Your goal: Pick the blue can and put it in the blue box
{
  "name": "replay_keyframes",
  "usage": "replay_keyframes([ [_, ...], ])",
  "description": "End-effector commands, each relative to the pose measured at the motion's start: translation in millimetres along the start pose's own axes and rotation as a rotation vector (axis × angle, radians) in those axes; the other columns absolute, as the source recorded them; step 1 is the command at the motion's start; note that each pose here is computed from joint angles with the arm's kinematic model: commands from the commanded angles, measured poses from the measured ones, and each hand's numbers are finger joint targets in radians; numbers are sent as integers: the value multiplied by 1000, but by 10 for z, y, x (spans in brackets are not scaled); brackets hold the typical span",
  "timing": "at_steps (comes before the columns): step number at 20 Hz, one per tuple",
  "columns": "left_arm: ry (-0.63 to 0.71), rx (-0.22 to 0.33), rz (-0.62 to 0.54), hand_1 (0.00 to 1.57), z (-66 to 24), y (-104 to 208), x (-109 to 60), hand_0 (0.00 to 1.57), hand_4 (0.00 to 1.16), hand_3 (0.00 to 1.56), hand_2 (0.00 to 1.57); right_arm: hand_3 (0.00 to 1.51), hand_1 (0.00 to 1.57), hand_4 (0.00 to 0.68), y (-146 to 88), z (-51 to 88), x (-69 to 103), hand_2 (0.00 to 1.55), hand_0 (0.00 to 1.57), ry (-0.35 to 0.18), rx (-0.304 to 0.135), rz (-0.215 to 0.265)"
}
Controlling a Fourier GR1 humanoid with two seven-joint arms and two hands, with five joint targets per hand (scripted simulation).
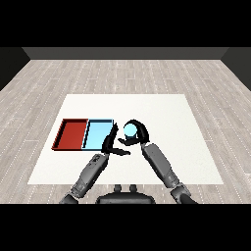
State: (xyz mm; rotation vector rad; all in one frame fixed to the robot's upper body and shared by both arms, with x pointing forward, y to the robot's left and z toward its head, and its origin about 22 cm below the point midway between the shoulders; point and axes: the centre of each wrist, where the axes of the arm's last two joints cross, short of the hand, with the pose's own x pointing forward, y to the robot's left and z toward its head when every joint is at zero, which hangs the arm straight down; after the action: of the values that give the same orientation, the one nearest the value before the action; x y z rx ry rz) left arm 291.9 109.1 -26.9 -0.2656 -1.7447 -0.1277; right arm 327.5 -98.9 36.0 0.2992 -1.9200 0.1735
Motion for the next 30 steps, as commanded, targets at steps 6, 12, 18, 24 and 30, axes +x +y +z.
replay_keyframes([
  [6, 9, -19, 4, 0, -10, -239, -44, 0, 0, 0, 0, 1401, 1390, 659, 108, -50, 13, 1438, 1390, 5, 33, -13],
  [12, 17, -29, 11, 0, -267, -40, -110, 0, 0, 0, 0, 1391, 1408, 651, 85, 93, 58, 1429, 1408, -22, 61, 11],
  [18, 21, -49, -3, 0, 66, -412, -122, 0, 0, 0, 0, 1399, 1420, 617, 320, 61, 156, 1442, 1420, 3, 97, 7],
  [24, -10, -46, -19, 0, -123, -158, -180, 0, 174, 0, 0, 1395, 1319, 617, 518, 47, 93, 1426, 1319, 3, 135, 5],
  [30, -19, -16, -250, 322, -185, -333, -82, 322, 181, 327, 480, 1398, 1460, 593, 698, 107, 256, 1467, 1460, -2, 161, -7],
])
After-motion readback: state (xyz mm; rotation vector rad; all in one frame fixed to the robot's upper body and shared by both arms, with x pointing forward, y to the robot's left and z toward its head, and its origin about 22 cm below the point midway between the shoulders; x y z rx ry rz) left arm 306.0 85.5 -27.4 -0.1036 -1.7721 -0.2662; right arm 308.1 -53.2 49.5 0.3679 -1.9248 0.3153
